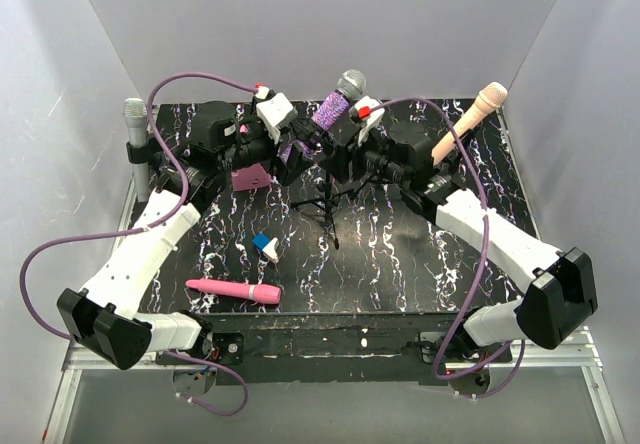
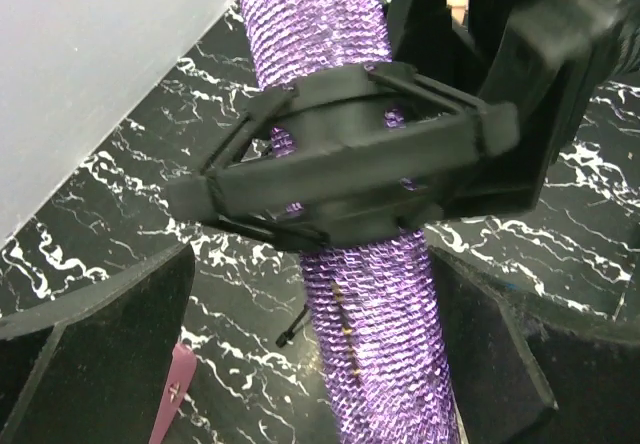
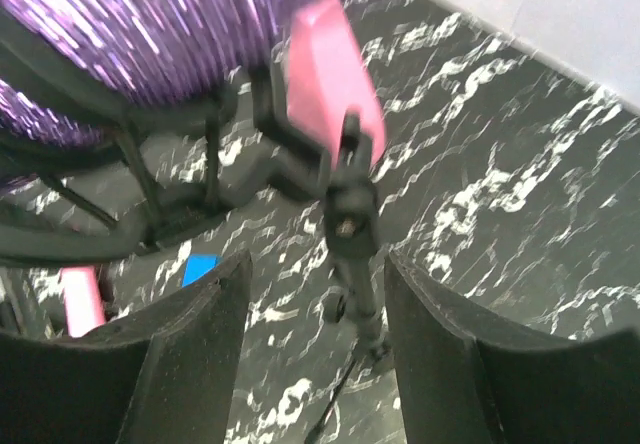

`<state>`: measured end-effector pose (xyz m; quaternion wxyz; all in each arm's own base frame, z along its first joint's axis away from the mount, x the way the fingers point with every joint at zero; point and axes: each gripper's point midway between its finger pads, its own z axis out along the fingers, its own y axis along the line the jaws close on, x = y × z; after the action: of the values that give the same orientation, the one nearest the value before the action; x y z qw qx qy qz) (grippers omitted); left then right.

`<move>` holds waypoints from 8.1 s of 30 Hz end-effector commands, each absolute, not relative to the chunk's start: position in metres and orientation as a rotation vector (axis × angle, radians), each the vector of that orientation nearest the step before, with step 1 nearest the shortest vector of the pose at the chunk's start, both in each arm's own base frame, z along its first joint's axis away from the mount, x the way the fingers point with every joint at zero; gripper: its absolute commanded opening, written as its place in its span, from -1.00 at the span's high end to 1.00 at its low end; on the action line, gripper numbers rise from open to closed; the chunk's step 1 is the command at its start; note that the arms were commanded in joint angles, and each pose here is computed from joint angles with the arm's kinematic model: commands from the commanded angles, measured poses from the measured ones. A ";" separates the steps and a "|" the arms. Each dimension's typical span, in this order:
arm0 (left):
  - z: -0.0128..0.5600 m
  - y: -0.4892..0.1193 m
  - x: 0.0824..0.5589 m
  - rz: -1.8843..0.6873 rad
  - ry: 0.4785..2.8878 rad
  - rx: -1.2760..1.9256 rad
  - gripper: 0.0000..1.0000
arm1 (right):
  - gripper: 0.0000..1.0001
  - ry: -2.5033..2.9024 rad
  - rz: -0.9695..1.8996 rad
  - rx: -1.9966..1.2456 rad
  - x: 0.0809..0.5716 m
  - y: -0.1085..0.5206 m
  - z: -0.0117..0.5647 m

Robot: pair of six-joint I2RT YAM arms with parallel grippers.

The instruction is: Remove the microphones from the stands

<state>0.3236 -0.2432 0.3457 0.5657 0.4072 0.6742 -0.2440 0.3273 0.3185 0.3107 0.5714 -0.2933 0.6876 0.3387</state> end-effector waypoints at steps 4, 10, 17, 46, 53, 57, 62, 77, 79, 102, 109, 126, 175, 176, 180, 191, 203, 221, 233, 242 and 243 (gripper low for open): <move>0.357 -0.241 0.321 -0.586 1.587 0.914 -0.96 | -0.29 1.631 0.882 -0.868 0.302 0.331 0.274; 0.356 -0.238 0.323 -0.563 1.593 0.905 -0.96 | -0.62 1.657 0.916 -0.949 0.279 0.323 0.277; 0.363 -0.226 0.316 -0.499 1.614 0.933 -0.96 | -0.69 1.671 0.936 -0.949 0.251 0.281 0.318; 0.423 -0.258 0.321 -0.532 1.397 1.251 -0.86 | -0.79 1.634 1.580 -0.384 0.334 0.296 0.445; 0.423 -0.260 0.309 -0.558 1.372 1.343 -0.60 | -0.69 1.659 1.601 -0.299 0.338 0.303 0.441; 0.422 -0.260 0.305 -0.570 1.362 1.368 -0.43 | -0.55 1.657 1.617 -0.296 0.336 0.312 0.444; 0.423 -0.262 0.305 -0.564 1.335 1.385 -0.08 | -0.30 1.715 1.609 -0.225 0.342 0.315 0.435; 0.430 -0.262 0.295 -0.574 1.283 1.424 0.98 | 0.97 1.741 1.529 -0.013 0.378 0.286 0.438; 0.429 -0.263 0.294 -0.586 1.285 1.431 1.00 | 0.97 1.743 1.512 0.006 0.385 0.282 0.436; 0.417 -0.299 0.241 -1.008 1.281 1.629 1.00 | 0.97 1.714 1.587 -0.319 0.406 0.305 0.453; 0.410 -0.306 0.238 -1.059 1.315 1.628 1.00 | 0.97 1.632 1.562 -0.263 0.444 0.304 0.475; 0.434 -0.305 0.281 -0.778 1.289 1.421 -0.57 | 0.97 1.128 1.235 -0.425 0.432 0.237 0.605; 0.555 -0.347 0.319 -0.956 1.206 0.919 0.28 | 0.97 0.993 1.164 -0.728 0.314 0.279 0.610; 0.555 -0.348 0.320 -0.950 1.201 0.920 0.36 | 0.97 0.999 1.167 -0.730 0.314 0.280 0.608; 0.556 -0.344 0.323 -0.917 1.189 0.909 0.45 | 0.84 1.017 1.163 -0.727 0.314 0.279 0.603; 0.570 -0.298 0.356 -0.694 1.146 0.836 1.00 | -0.68 1.104 1.129 -0.736 0.291 0.263 0.580; 0.487 -0.221 0.328 -0.238 1.273 1.220 1.00 | -0.63 1.229 0.781 -0.709 0.265 0.212 0.517; 0.180 -0.055 0.134 -0.097 1.727 2.299 1.00 | -0.50 1.637 0.503 -0.843 0.168 0.136 0.315; 0.074 -0.058 0.161 -0.133 1.795 2.434 1.00 | -0.41 1.772 0.643 -0.899 0.171 0.155 0.278; 0.048 -0.063 0.178 -0.134 1.874 2.414 1.00 | -0.40 1.786 0.660 -0.902 0.173 0.157 0.275; 0.048 -0.064 0.177 -0.146 1.877 2.414 1.00 | -0.40 1.789 0.663 -0.905 0.171 0.157 0.274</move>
<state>0.1640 -0.0556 0.0464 0.0124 0.7874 0.6138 -0.0559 0.1712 0.1528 0.2650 0.4786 -0.3707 0.7516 0.2622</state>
